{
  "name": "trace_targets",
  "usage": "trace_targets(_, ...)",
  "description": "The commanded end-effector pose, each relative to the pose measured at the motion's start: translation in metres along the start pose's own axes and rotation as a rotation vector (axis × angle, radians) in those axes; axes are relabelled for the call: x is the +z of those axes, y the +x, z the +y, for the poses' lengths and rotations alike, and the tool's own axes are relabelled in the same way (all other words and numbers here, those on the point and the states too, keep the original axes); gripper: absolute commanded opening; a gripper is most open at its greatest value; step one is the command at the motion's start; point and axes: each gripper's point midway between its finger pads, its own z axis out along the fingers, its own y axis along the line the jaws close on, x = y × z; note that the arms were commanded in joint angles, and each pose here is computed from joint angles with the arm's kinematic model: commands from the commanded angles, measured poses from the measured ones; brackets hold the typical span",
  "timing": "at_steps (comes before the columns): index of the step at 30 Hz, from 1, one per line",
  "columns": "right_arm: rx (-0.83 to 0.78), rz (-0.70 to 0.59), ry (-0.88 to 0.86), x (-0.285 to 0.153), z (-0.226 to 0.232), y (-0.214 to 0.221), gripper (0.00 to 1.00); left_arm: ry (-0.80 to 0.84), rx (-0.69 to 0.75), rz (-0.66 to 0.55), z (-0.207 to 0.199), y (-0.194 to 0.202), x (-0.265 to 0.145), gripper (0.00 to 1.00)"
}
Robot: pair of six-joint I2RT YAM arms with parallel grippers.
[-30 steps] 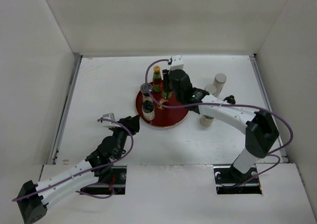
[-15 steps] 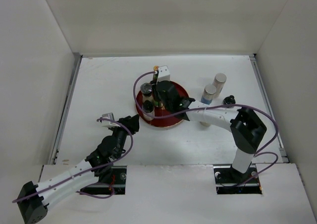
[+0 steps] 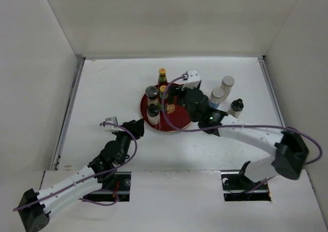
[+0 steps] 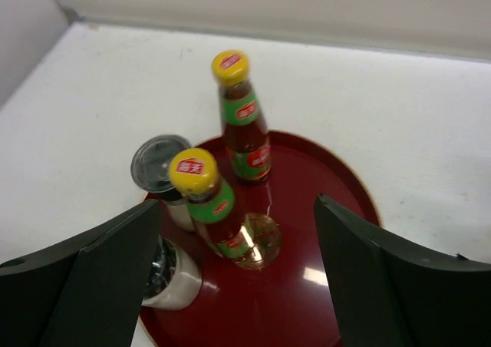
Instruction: Organize the condiment bottles
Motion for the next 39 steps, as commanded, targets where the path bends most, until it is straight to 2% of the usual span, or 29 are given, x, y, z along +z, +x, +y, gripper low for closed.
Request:
trace_targets(1,0.123,-0.102,0.096,-0.026,-0.056,-0.04,0.87,0.023,-0.028,-0.01,-0.006,-0.002,0.0,0.51)
trace_targets(7,0.178,0.015,0.444,-0.057,-0.19,-0.002,0.92,0.022,-0.031,-0.006,-0.005,-0.001,0.001,0.52)
trace_targets(9,0.176,0.069,0.475,-0.057,-0.207,0.01,0.94,0.013,-0.026,-0.005,-0.003,0.0,0.002,0.52)
trace_targets(17,0.136,0.215,0.447,-0.025,-0.21,0.044,0.99,0.004,-0.018,0.006,0.0,0.003,0.004,0.52)
trace_targets(24,0.125,0.23,0.512,0.0,-0.228,0.051,0.94,0.011,-0.019,0.009,-0.001,0.003,0.003,0.53)
trace_targets(26,0.117,0.214,0.521,0.004,-0.23,0.049,0.89,0.016,-0.027,0.001,-0.003,0.001,0.003,0.53)
trace_targets(29,0.12,0.195,0.525,0.008,-0.233,0.045,0.69,0.004,-0.017,0.01,0.001,0.004,0.005,0.53)
trace_targets(31,0.127,0.167,0.519,0.006,-0.23,0.035,0.59,0.014,-0.023,0.01,-0.001,0.003,0.004,0.53)
trace_targets(34,0.139,0.059,0.497,-0.002,-0.219,0.001,0.55,0.007,-0.025,0.003,0.0,0.002,0.005,0.53)
trace_targets(39,0.143,-0.084,0.392,-0.01,-0.179,-0.06,0.54,0.01,-0.027,0.01,-0.001,0.004,0.005,0.53)
